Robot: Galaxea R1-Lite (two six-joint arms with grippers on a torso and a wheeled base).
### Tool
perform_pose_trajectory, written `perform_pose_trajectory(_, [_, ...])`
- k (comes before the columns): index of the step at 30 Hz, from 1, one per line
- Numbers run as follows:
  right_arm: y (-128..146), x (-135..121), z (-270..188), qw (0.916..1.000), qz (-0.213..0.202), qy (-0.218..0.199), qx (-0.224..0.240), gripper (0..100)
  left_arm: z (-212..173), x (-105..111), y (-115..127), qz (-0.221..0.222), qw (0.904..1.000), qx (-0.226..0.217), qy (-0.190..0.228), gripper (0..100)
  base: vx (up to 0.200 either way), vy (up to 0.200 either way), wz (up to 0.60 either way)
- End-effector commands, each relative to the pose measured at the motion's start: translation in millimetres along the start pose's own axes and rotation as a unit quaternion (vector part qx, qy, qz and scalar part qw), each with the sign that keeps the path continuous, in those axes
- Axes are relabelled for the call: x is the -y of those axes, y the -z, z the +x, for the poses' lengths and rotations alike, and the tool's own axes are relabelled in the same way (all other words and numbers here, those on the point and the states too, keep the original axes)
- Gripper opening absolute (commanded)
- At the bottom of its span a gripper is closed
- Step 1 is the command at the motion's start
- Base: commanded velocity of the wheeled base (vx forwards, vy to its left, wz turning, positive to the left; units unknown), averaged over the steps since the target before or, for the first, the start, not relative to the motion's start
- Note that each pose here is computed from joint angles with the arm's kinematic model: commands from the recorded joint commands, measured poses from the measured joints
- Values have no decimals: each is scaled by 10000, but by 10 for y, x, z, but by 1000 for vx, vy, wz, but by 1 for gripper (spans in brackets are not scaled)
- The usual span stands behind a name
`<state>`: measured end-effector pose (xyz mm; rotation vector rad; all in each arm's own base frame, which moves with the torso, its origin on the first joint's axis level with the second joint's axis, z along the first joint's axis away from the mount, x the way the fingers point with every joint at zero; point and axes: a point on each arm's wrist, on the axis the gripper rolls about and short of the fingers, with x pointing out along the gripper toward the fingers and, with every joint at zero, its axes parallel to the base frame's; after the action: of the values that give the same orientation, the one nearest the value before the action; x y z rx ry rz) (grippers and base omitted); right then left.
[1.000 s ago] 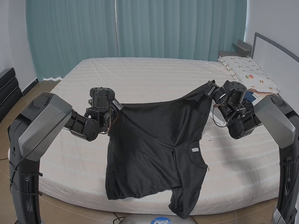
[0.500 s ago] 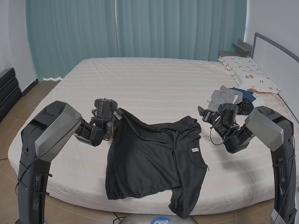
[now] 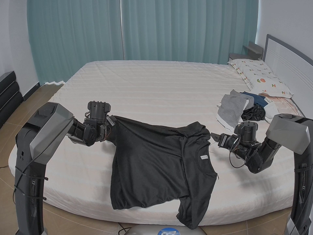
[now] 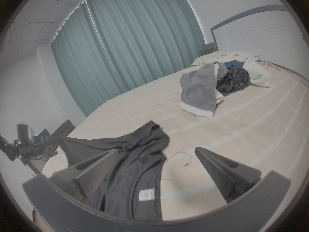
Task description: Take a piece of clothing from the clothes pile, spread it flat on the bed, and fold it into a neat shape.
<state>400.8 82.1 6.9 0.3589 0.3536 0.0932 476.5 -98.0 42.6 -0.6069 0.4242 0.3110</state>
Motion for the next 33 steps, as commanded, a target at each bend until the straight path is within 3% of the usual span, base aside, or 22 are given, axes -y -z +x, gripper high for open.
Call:
perform_pose_trajectory(1, [140,26,-292,9993,47,-135,-335,100,-103,41,-147,21,9984,-553,121,100,0,0,0])
perform_pose_trajectory(4, [216,51,-358,9986,46,-190,-493,100,-84,78,-186,-132,9984,-525,166,100,0,0,0])
perform_pose_trajectory(5, [292,73,-422,9971,49,-282,-701,100,-68,93,-268,-458,9974,-497,252,100,0,0,0])
perform_pose_trajectory(11, [447,141,-546,9923,363,-297,-1148,100,-60,-37,-374,-863,9918,-933,139,100,0,0,0])
perform_pose_trajectory(13, [479,155,-580,9907,453,-292,-1246,100,-70,-75,-385,-883,9896,-1130,73,100,0,0,0])
perform_pose_trajectory(15, [535,173,-646,9884,499,-300,-1406,100,-149,-119,-344,-824,9774,-1944,-37,100,0,0,0])
perform_pose_trajectory(18, [563,187,-696,9884,517,-353,-1382,100,-191,-68,-403,-920,9706,-2225,-65,100,0,0,0])
perform_pose_trajectory(27, [614,192,-776,9833,888,-509,-1504,100,-272,-20,-535,-1104,9714,-2102,64,100,0,0,0])
perform_pose_trajectory(33, [655,137,-813,9773,1238,-529,-1635,100,-499,-142,-500,-1062,9691,-2222,-128,100,0,0,0])
